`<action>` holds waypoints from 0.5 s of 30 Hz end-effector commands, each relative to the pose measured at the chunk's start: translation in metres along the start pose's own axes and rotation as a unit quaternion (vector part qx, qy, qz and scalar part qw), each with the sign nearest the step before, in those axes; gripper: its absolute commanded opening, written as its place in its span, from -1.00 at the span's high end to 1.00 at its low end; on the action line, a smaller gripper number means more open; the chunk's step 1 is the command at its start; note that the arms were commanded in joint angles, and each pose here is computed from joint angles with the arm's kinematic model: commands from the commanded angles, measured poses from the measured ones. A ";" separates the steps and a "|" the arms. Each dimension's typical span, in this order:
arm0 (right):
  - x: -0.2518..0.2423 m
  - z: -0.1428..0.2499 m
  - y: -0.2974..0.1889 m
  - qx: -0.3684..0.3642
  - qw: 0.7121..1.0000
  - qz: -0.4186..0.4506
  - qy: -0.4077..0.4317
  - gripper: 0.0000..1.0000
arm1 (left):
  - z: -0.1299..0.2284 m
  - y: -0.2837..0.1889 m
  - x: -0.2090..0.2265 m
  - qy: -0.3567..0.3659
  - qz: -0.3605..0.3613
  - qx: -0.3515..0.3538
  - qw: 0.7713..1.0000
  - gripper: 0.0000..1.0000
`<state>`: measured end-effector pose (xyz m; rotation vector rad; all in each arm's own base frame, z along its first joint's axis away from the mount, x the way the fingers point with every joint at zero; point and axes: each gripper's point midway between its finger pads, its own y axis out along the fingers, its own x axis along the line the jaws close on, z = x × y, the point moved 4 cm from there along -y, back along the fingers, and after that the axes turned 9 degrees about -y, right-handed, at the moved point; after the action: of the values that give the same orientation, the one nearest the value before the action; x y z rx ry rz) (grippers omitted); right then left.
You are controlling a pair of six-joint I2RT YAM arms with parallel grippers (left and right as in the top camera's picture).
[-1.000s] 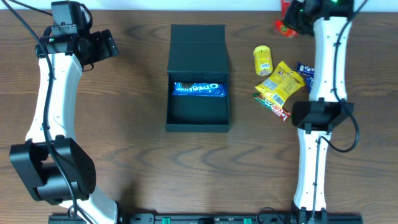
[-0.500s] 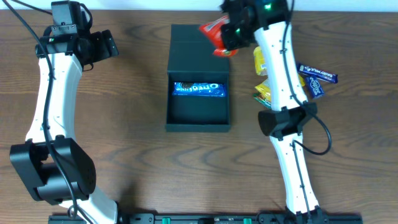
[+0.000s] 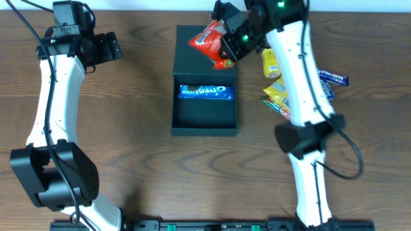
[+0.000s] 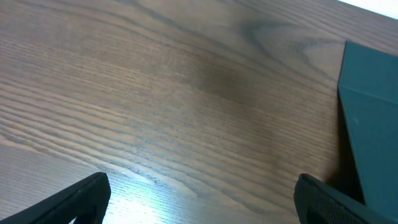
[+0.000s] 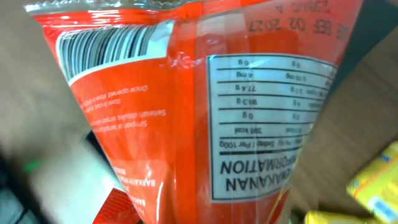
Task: Pack container
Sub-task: 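Carry the red wrapper into the box with the right gripper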
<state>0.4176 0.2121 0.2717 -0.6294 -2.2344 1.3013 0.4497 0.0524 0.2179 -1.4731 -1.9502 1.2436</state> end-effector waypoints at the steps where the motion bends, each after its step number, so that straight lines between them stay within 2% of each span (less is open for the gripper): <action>1: 0.036 0.009 -0.002 0.021 0.998 -0.037 -0.056 0.98 | 0.002 0.005 0.003 0.007 -0.004 0.007 1.000 -0.91; 6: 0.059 0.022 0.029 0.068 0.988 -0.074 -0.114 0.97 | 0.003 0.005 0.003 0.007 -0.004 0.008 1.000 -0.91; 9: 0.068 0.019 0.045 0.077 0.982 -0.065 -0.159 0.97 | 0.004 0.005 0.003 0.007 -0.005 0.010 1.000 -0.91; 11: 0.070 0.013 0.051 0.070 0.986 -0.057 -0.144 0.97 | 0.005 0.005 0.004 0.007 -0.006 0.012 1.000 -0.91; 15: 0.069 0.003 0.063 0.054 0.996 -0.041 -0.054 0.97 | 0.008 0.005 0.005 0.007 -0.009 0.021 1.000 -0.91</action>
<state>0.3696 0.2773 0.2271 -0.3386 -2.3224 1.5097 0.4460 0.0520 0.2154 -1.4543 -1.9354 1.2573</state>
